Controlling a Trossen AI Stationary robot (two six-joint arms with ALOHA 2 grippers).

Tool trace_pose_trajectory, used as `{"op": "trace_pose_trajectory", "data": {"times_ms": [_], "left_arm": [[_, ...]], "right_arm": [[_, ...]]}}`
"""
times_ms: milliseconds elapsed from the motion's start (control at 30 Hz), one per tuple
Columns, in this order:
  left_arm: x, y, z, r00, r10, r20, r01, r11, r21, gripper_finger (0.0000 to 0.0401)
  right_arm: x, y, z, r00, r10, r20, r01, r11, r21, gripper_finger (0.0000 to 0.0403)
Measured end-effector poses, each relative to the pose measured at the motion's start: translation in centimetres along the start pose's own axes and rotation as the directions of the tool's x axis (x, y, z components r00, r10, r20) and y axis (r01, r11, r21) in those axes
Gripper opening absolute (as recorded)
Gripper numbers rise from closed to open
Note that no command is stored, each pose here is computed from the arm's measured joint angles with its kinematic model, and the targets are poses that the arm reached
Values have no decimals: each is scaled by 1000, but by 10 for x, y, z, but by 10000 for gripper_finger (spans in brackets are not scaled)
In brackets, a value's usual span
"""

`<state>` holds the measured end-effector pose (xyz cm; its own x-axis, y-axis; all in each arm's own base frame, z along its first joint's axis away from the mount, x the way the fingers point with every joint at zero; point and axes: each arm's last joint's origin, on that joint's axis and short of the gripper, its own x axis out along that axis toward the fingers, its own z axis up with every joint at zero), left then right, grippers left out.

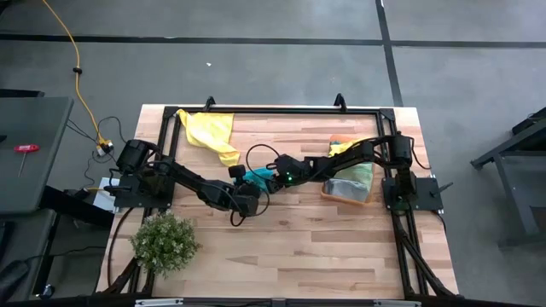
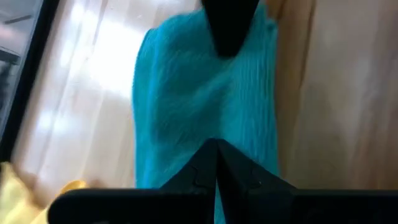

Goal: Fold microfiber towels
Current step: Put the folded blue microfiber cloth into the orange bin

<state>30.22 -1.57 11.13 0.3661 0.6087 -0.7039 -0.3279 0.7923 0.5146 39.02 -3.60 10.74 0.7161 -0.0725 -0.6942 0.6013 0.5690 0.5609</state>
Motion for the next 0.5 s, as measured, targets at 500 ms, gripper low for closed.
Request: {"op": "trace_pose_trajectory", "data": {"times_ms": [500], "left_arm": [[-109,47,17,957,20,291,13,994,-112,0]], "right_arm": [[-64,-4,14,953,-303,1,292,916,-276,4]]}}
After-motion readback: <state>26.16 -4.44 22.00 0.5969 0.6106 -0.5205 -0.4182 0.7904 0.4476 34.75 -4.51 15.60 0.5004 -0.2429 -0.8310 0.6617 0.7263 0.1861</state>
